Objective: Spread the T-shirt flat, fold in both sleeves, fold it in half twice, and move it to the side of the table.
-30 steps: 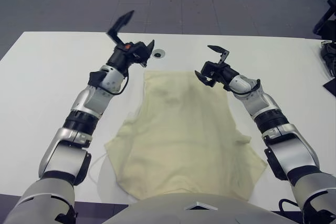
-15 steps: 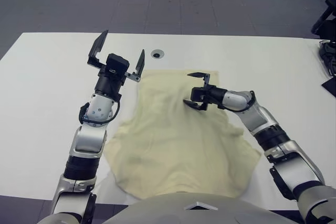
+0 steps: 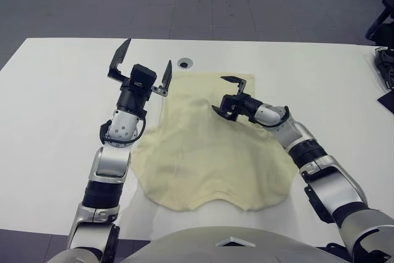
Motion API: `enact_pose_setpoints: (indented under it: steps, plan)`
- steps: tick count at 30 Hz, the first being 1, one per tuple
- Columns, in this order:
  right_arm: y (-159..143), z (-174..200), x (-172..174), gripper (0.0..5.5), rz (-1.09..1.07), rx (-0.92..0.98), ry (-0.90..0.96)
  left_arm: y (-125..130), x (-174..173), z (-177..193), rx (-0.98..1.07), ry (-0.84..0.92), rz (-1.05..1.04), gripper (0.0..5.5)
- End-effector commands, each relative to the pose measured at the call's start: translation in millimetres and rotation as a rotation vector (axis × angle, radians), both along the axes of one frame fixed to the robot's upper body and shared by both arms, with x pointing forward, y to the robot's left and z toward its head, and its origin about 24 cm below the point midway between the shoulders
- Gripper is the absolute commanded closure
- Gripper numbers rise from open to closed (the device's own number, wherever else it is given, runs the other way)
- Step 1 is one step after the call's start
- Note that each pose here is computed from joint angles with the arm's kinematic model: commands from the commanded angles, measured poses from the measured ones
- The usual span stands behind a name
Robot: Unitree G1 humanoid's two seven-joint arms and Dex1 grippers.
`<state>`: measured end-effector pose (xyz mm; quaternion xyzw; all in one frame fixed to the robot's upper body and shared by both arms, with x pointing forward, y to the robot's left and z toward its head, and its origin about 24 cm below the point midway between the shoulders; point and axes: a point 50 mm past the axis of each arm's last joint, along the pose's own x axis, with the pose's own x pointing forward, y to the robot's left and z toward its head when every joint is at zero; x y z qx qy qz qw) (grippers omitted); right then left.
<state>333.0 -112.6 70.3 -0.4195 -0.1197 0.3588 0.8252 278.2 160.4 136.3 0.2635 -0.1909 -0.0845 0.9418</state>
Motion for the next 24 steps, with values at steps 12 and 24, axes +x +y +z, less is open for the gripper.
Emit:
enact_pose_setpoints:
  steps: [12, 24]
  plan:
    - [-65, 71, -26, 0.10, -0.257, 0.713, -0.113, 46, -68, -14, -0.412, 0.164, 0.181, 0.12]
    - [-76, 95, -29, 0.10, -0.274, 0.679, -0.155, 34, -148, -94, -0.983, 0.567, 0.259, 0.12]
